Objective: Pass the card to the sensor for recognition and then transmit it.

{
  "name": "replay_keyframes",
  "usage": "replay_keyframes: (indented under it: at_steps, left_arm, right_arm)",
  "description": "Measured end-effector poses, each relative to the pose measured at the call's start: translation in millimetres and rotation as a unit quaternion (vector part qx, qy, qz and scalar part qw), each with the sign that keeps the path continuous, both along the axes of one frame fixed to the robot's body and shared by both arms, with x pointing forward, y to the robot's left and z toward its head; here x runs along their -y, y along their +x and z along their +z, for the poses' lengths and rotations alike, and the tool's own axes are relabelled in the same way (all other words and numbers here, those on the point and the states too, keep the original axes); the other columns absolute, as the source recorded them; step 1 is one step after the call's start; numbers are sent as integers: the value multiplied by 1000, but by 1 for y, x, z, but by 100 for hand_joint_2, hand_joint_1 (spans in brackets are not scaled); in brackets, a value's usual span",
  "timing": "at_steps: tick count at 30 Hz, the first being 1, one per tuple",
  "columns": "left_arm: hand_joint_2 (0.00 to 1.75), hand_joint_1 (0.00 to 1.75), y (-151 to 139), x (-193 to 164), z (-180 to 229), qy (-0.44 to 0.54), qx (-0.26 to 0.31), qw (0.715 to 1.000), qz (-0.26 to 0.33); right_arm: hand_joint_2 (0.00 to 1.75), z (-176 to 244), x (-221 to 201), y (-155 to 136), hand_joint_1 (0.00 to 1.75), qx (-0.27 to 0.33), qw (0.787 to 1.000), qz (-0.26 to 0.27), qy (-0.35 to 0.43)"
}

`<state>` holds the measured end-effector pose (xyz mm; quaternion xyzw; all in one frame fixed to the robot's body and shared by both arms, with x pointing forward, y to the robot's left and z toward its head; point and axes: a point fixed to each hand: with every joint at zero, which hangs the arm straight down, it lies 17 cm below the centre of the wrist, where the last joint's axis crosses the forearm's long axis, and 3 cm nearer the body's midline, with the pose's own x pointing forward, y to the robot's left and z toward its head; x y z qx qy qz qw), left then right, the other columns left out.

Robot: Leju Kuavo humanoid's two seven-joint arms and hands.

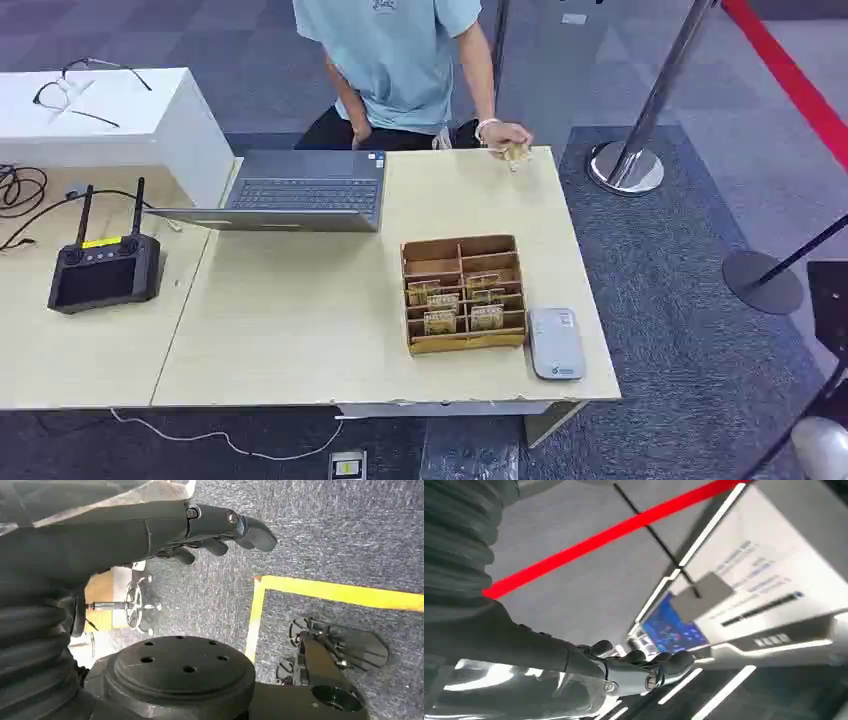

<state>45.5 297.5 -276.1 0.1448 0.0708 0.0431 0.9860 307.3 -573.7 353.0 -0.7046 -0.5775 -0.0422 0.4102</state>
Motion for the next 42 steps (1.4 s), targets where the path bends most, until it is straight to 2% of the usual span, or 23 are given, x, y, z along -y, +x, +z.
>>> replay_keyframes:
  at_steps: [7,13,21,29,32,42]
  left_arm:
    - [175,0,3,1,0,1,6,1000,-8]
    - [175,0,4,3,0,0,9,1000,-13]
    - [175,0,6,4,0,1,12,1000,-21]
    - [175,0,10,4,0,1,18,999,-35]
    - [175,0,12,4,0,0,20,999,-42]
    - [175,0,15,7,0,-2,24,998,-60]
  right_arm:
    - [175,63,-70,20,0,46,994,98,-26]
    - [175,95,-130,38,0,52,980,187,-37]
    - [175,117,-211,54,0,28,953,294,-66]
    - [175,116,-286,74,0,-29,922,371,-110]
    - [175,104,-317,83,0,-65,907,392,-139]
    - [175,64,-388,106,0,-126,873,423,-207]
